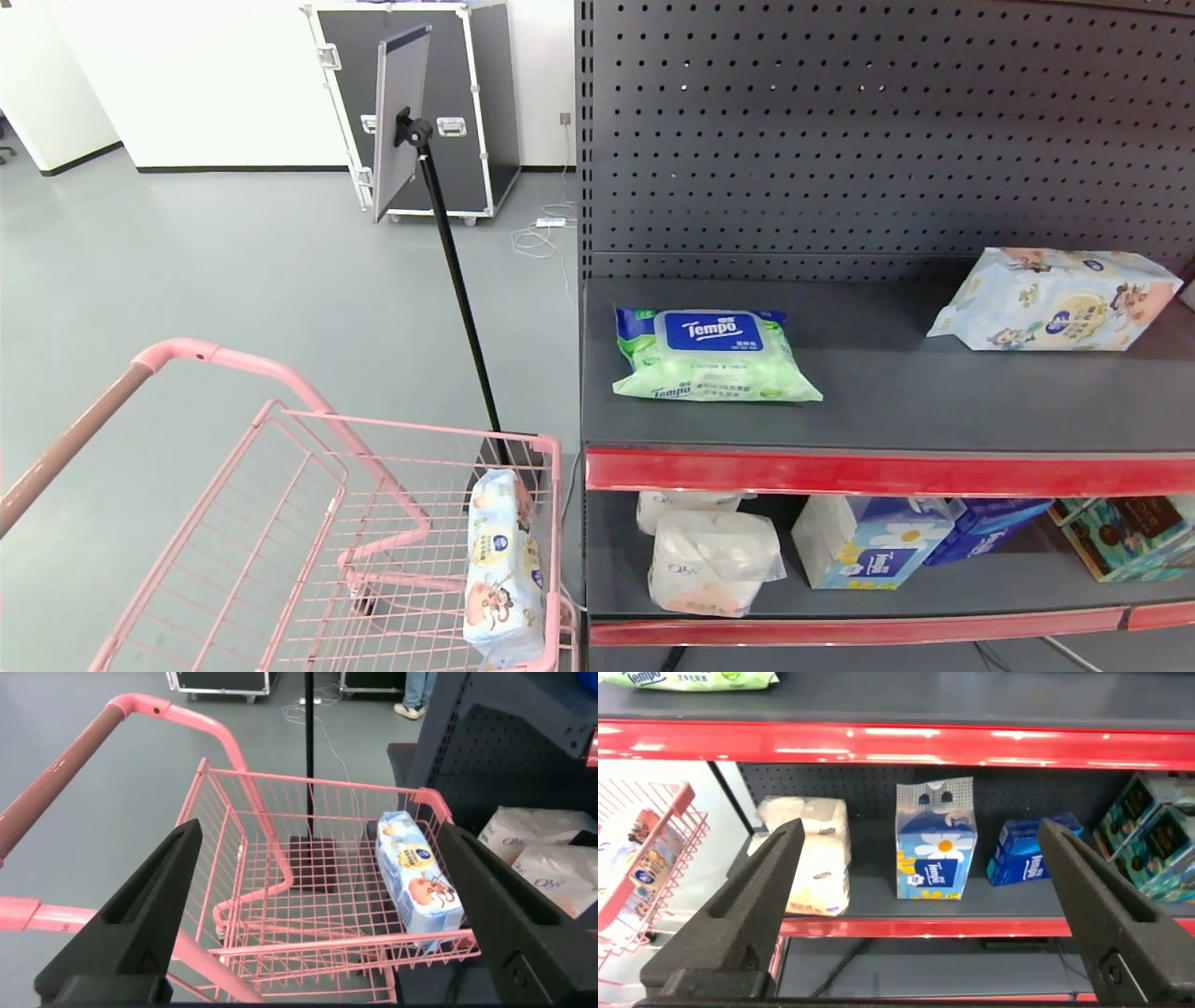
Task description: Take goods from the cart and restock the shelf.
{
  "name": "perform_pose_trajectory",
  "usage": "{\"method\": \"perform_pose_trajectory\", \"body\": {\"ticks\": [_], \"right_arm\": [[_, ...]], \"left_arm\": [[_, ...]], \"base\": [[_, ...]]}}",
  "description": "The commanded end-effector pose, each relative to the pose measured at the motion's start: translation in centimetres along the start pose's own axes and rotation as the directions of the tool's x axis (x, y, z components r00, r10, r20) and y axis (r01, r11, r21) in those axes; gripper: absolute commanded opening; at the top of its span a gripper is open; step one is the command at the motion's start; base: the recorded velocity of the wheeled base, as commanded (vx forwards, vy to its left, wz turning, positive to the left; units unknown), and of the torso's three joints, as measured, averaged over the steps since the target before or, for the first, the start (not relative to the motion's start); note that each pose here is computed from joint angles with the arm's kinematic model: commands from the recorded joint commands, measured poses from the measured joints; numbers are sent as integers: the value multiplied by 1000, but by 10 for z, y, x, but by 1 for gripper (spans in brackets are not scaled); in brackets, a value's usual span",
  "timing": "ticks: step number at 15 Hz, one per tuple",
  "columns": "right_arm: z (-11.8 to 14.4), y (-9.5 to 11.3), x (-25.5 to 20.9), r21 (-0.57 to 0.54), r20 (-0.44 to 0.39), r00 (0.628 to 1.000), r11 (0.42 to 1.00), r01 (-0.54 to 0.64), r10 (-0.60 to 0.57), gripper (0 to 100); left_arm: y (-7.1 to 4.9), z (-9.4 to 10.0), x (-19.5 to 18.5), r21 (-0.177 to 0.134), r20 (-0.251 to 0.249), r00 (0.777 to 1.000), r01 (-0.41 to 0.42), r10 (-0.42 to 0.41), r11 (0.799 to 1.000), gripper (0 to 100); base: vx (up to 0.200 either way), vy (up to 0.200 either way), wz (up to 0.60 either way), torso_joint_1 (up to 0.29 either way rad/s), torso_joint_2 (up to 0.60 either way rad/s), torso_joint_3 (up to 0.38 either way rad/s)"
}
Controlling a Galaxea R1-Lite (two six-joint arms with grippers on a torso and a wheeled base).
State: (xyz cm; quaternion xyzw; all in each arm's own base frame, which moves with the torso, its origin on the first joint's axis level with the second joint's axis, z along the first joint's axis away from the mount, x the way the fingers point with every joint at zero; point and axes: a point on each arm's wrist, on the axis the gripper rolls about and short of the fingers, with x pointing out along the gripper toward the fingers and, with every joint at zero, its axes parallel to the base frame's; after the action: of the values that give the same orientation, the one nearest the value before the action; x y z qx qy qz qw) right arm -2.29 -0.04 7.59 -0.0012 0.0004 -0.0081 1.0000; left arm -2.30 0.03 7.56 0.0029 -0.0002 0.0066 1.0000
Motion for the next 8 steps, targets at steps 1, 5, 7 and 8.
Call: {"method": "perform_pose_trajectory", "body": {"ticks": [1,5,7,8], "right_arm": [[0,0,0,1,-1,1000,1000,-1,1,100],[0,0,0,1,1,1000,1000,1,-1,100],[0,0,0,1,1,1000,1000,1,-1,100],[0,0,0,1,1,1000,1000,1,-1,100]], "left_arm": [[0,0,0,0,0,1000,-1,1,1000,100],[0,0,0,0,0,1000,-1,1,1000,100],[0,0,0,0,0,1000,-1,1,1000,100],[0,0,0,0,0,1000,-1,1,1000,100]], "base": [[0,0,0,0,0,0],[0,0,0,-14,34,25],[0,0,0,-117,315,188],[0,0,0,-134,364,212]]}}
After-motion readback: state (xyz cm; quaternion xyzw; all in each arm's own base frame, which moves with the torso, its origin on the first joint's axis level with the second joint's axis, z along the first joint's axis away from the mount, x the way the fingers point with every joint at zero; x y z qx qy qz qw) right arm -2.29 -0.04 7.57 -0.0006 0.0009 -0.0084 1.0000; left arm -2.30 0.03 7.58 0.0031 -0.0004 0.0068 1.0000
